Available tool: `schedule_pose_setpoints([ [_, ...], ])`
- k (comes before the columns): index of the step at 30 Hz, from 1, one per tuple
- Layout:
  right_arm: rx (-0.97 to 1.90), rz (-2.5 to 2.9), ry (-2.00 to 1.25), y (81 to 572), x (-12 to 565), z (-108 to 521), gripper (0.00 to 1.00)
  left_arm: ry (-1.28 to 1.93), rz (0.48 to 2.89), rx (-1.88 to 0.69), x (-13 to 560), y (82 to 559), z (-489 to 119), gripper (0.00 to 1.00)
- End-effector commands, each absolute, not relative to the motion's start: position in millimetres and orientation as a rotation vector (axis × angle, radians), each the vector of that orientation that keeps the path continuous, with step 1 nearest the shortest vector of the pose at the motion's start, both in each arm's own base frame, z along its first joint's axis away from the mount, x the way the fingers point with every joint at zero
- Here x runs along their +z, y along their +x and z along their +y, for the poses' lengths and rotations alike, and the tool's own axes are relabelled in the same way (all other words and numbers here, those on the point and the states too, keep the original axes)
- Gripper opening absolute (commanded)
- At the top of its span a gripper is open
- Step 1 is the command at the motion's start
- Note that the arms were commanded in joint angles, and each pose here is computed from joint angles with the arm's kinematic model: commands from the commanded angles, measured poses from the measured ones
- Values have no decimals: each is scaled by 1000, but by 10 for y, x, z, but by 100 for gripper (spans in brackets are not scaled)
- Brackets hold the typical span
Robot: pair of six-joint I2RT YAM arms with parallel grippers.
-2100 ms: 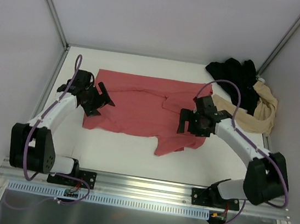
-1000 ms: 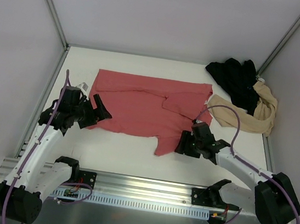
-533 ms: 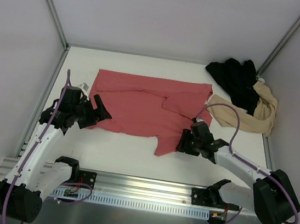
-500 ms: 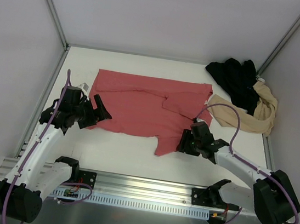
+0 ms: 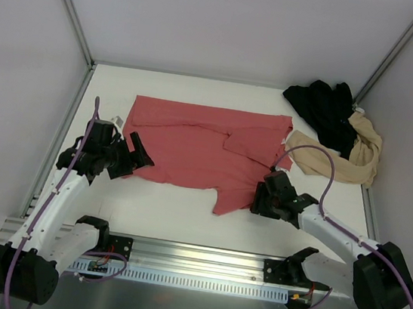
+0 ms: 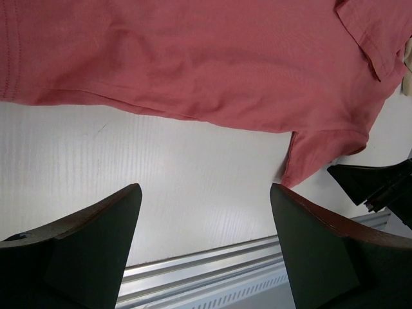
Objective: Fold and stack the t-shirts
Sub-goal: Grap the side of the flattened tshirt closest away from the robot with both arms
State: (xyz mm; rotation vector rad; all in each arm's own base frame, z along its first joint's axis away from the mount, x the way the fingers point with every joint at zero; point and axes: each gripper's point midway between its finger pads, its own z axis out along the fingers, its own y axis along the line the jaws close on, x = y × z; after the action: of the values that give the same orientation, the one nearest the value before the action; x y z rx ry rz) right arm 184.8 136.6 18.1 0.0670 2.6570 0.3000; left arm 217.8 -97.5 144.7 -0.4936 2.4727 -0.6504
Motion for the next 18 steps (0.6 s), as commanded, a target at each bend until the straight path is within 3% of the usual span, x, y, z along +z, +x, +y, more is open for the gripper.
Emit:
schedule_pose_setpoints([
  [1,254,2678,66,1825,107,1315,50,-453,2468,-619,1433,2193,-951,83],
  [18,263,2725,59,1878,-35,1426,45,-450,2485,-599,1362,2202,-934,83],
])
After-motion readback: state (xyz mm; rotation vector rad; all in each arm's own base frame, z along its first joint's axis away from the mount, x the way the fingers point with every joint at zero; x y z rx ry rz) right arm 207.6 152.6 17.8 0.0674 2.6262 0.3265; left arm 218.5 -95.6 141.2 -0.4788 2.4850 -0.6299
